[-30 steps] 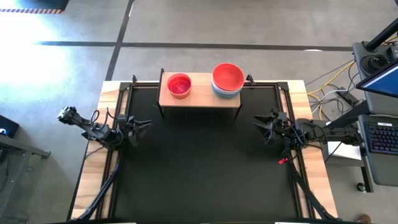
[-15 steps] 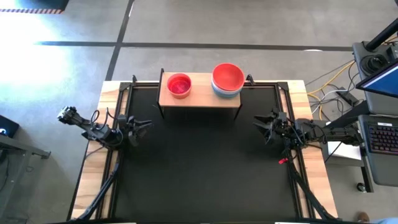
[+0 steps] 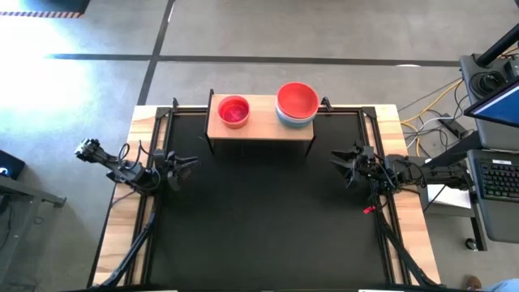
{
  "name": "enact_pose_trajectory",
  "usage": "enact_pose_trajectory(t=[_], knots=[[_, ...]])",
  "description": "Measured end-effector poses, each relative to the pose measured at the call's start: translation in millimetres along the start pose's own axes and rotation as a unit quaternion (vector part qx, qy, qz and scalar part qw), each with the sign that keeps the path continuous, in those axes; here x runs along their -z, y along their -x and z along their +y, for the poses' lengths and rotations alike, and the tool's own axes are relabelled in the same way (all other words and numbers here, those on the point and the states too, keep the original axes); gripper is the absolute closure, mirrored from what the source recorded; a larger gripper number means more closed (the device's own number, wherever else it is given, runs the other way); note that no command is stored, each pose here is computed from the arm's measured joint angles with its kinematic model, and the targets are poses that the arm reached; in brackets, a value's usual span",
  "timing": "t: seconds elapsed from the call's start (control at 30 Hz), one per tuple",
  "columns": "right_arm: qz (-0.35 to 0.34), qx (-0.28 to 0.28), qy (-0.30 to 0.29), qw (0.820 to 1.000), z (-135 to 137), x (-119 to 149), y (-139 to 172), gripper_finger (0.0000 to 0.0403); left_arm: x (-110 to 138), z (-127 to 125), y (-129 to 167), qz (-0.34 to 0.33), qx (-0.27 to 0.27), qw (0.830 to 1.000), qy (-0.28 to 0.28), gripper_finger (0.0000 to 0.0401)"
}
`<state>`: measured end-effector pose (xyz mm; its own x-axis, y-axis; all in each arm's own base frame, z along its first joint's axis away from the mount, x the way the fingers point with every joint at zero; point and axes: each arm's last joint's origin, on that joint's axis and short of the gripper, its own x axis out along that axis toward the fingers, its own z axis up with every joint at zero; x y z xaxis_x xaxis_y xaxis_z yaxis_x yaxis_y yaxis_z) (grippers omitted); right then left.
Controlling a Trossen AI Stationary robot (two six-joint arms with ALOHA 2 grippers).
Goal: Place and stack bowls onto a shelf
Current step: Return to Home Position
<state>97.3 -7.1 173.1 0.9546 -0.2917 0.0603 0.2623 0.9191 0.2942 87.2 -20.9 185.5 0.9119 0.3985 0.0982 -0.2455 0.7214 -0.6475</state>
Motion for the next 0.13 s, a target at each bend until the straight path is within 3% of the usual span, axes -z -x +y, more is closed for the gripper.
enact_pose_trajectory(t=[0.13], knots=[[0.0, 0.0, 0.0, 1.0, 0.0, 0.0, 0.0, 0.0197, 0.0, 0.0, 0.0, 0.0, 0.0, 1.0, 0.0, 0.0297]])
